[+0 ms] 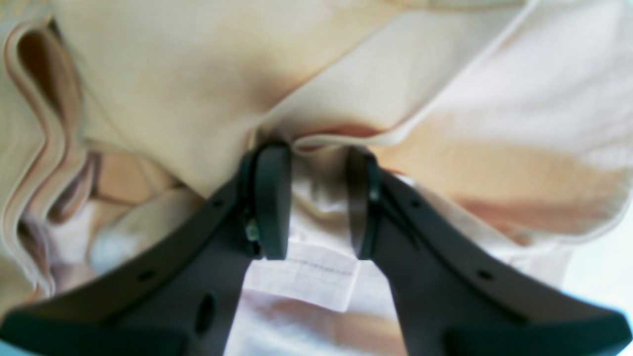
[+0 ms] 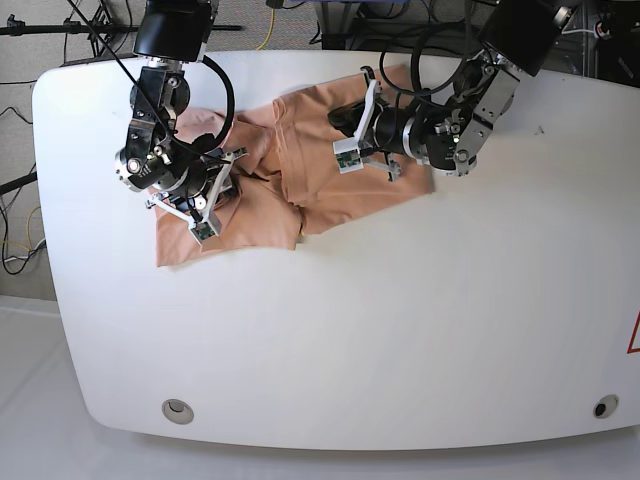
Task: Fold the T-shirt properly
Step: 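Drag the held fabric with the left gripper to flatten the fold, then pull the shirt apart with both grippers to spread it flat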
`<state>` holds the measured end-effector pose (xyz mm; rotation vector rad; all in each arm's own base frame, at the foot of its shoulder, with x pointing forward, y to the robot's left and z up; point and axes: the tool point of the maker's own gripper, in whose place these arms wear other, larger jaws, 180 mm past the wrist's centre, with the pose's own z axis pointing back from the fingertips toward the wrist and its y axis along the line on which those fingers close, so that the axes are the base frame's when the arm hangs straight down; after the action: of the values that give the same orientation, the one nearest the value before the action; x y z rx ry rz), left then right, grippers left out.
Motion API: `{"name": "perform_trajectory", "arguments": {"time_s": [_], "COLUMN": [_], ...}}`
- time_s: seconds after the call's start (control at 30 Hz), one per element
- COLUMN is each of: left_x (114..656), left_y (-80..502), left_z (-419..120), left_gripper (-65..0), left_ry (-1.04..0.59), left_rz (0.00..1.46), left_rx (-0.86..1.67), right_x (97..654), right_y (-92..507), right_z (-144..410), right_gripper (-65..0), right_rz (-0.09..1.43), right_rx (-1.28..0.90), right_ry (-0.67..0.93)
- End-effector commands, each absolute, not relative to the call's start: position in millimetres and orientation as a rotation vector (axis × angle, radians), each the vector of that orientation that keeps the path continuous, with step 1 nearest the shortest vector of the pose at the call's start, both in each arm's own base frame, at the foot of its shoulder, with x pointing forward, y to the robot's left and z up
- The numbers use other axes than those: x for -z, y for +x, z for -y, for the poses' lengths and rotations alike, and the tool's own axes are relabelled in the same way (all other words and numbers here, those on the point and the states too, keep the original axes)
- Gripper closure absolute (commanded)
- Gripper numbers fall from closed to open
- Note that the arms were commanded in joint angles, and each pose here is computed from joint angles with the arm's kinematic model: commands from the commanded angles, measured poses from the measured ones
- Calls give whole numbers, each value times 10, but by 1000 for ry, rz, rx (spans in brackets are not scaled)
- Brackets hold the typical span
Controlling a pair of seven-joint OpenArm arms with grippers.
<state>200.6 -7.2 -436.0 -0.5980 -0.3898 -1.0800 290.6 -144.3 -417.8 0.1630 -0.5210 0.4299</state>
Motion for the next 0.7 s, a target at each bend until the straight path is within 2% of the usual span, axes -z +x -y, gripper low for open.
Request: {"name": "perform_trajectory", "arguments": {"time_s": [0.0, 0.3, 0.67], "left_x": [4736, 4733, 4867], "left_y": [2121, 2349, 2270], "left_z": [-739, -953, -1074], "left_gripper": [0, 0, 0], "left_ry": [-225, -118, -90], "left_rz": [194, 180, 101], "left_rx": [1133, 1169, 1212], "right_x": [4100, 4083, 4013], "right_y": [2980, 3003, 3093], "right_z": [1476, 1479, 1493], "right_gripper": [-186, -186, -186], "right_rz": [549, 557, 614], "right_rx": [-438, -437, -435], "right_ry": [150, 149, 149]}}
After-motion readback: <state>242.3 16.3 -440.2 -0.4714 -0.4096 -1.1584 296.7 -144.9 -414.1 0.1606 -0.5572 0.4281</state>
